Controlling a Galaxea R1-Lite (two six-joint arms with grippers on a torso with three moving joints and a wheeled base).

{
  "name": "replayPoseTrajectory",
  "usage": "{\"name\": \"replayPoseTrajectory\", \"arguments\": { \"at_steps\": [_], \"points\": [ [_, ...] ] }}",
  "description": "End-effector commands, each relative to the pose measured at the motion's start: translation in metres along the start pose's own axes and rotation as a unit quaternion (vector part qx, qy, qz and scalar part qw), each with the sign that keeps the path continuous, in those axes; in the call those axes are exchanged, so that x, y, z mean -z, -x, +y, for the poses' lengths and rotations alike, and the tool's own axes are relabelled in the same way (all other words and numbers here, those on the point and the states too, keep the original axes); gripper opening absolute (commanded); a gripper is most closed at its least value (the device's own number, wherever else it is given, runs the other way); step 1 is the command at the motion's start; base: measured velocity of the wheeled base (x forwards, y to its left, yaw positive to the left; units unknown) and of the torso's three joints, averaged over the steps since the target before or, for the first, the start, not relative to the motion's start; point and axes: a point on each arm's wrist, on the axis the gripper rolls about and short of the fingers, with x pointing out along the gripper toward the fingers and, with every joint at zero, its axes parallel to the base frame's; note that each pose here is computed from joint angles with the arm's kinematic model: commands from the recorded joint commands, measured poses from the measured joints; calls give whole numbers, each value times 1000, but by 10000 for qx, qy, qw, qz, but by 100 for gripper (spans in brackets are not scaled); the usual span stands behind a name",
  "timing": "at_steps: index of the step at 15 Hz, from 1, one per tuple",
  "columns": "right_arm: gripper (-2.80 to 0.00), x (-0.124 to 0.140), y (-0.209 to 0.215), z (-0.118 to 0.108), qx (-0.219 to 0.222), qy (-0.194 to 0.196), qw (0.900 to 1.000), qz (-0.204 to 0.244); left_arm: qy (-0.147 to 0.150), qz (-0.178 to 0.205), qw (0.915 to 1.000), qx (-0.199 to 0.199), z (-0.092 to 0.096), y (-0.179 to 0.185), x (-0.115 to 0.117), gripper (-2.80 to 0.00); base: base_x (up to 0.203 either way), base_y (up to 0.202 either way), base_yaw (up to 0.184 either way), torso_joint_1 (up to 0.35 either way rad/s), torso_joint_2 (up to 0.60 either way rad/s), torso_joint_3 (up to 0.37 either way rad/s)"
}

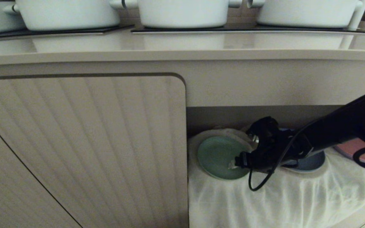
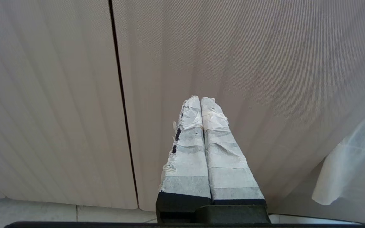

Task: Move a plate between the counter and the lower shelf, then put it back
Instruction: Pick up the plate in the cupboard

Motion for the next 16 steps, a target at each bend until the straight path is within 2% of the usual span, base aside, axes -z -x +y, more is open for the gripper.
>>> {"name": "replayPoseTrajectory", "arguments": {
  "at_steps": [1, 10, 16],
  "points": [
    [0, -4, -3, 1, -13, -4, 10000, -18, 4, 0, 10000, 1, 0, 0, 0, -280, 0, 0, 0, 0, 0, 0],
    [0, -13, -8, 10, 44, -32, 10000, -61, 4, 1, 10000, 6, 0, 0, 0, -280, 0, 0, 0, 0, 0, 0],
    [0, -3, 9, 20, 246, -70, 9982, 536, 4, -1, 10000, -5, 0, 0, 0, -280, 0, 0, 0, 0, 0, 0]
  ]
}}
